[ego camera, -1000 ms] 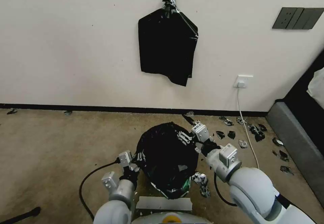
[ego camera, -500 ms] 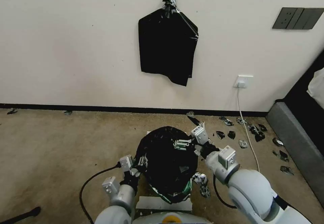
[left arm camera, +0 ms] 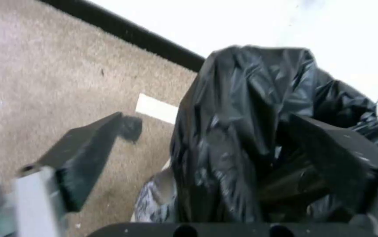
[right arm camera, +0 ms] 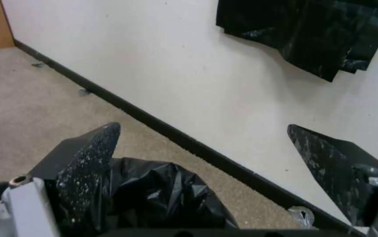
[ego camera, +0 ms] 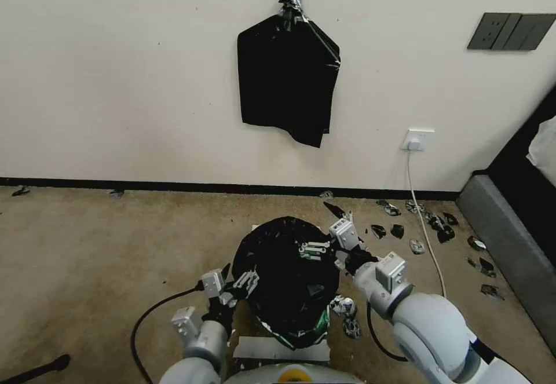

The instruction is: Place a trash bag onto the trash bin.

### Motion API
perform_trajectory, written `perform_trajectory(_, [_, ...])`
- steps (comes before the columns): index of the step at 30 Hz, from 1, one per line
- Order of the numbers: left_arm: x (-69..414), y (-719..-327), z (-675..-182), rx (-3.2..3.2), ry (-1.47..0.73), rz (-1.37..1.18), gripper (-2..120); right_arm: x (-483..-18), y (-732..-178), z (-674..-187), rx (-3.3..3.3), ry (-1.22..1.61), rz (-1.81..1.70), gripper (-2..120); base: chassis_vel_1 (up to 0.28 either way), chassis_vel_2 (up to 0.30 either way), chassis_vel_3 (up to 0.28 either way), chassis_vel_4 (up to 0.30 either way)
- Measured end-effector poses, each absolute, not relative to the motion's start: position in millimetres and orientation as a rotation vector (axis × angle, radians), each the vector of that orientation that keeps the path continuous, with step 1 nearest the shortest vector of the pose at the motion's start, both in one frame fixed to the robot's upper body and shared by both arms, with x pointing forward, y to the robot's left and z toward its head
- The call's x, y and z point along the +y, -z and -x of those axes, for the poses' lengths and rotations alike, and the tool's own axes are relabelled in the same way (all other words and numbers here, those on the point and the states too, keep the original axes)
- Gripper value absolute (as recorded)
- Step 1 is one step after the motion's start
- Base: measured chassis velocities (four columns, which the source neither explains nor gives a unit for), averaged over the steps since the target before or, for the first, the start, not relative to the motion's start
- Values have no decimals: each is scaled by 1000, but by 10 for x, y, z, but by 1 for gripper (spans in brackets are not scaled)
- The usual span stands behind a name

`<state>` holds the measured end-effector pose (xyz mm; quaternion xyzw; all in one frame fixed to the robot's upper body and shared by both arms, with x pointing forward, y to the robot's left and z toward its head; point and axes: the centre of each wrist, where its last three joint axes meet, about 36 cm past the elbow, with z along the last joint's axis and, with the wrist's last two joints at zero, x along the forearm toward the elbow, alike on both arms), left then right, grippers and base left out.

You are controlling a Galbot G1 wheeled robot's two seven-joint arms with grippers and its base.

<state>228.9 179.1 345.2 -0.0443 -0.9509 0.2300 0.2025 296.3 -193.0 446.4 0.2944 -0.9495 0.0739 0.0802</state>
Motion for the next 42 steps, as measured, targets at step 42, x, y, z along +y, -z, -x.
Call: perform_trajectory(42, [2546,-3564,-2427,-3206,-162,95,100,-2045,-3581,-2588,-3012,-180,-187,100,0,0,0,0])
